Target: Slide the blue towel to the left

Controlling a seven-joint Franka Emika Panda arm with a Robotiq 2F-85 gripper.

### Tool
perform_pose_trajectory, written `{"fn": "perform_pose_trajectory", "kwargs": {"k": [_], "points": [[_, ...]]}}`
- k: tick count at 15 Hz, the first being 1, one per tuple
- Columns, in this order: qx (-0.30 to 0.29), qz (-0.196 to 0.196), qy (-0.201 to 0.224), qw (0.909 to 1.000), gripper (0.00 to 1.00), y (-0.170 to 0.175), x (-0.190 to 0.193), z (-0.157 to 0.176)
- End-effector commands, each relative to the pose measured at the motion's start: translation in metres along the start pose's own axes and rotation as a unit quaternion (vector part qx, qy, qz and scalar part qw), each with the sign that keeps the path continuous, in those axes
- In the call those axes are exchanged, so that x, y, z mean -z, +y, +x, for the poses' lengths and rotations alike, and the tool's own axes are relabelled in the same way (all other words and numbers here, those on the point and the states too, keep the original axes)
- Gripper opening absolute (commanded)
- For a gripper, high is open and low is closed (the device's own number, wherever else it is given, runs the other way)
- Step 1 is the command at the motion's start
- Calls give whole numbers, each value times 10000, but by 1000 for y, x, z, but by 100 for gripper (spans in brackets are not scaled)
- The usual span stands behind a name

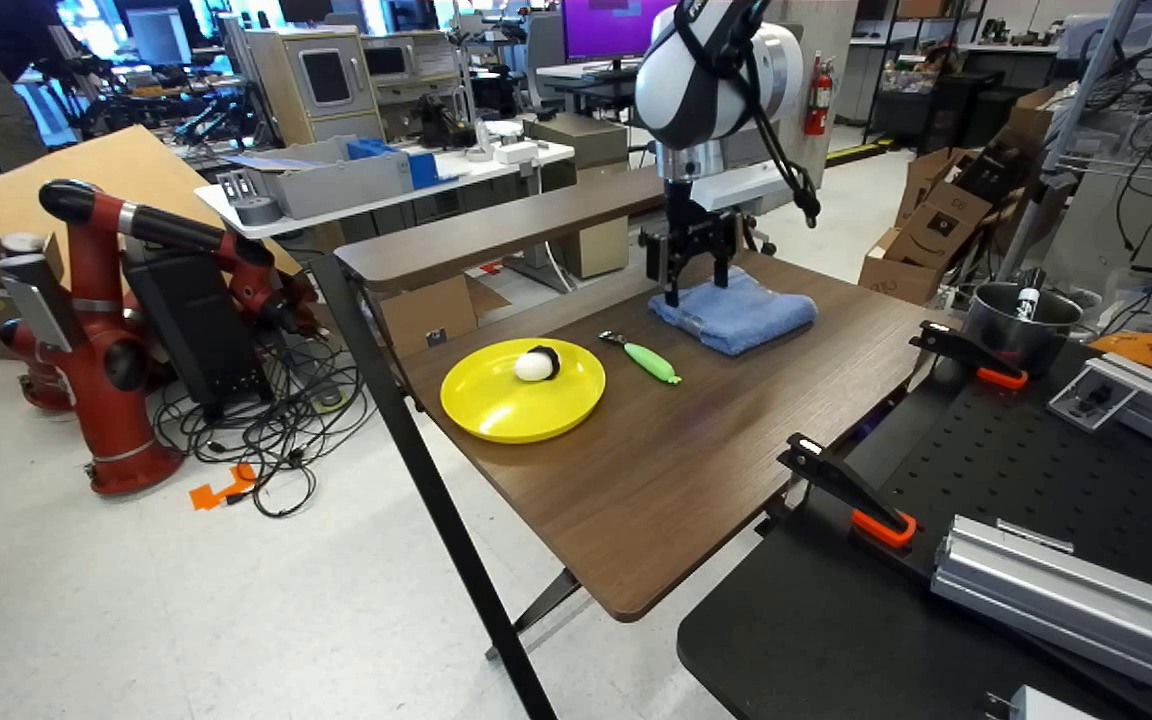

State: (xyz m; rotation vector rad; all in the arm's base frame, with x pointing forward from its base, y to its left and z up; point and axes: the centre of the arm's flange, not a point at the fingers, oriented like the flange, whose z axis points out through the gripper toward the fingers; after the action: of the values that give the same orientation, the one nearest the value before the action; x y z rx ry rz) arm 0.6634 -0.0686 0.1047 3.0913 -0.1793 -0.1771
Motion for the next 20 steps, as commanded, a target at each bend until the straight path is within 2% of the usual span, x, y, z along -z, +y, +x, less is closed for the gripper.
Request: {"fn": "perform_pose_trajectory", "kwargs": {"k": [1, 10, 20], "points": [[-40, 174, -228, 9996, 100, -3, -8, 10], [-106, 305, -232, 9992, 100, -33, -15, 19], [-409, 765, -173, 9961, 100, -73, 7, 45]]}}
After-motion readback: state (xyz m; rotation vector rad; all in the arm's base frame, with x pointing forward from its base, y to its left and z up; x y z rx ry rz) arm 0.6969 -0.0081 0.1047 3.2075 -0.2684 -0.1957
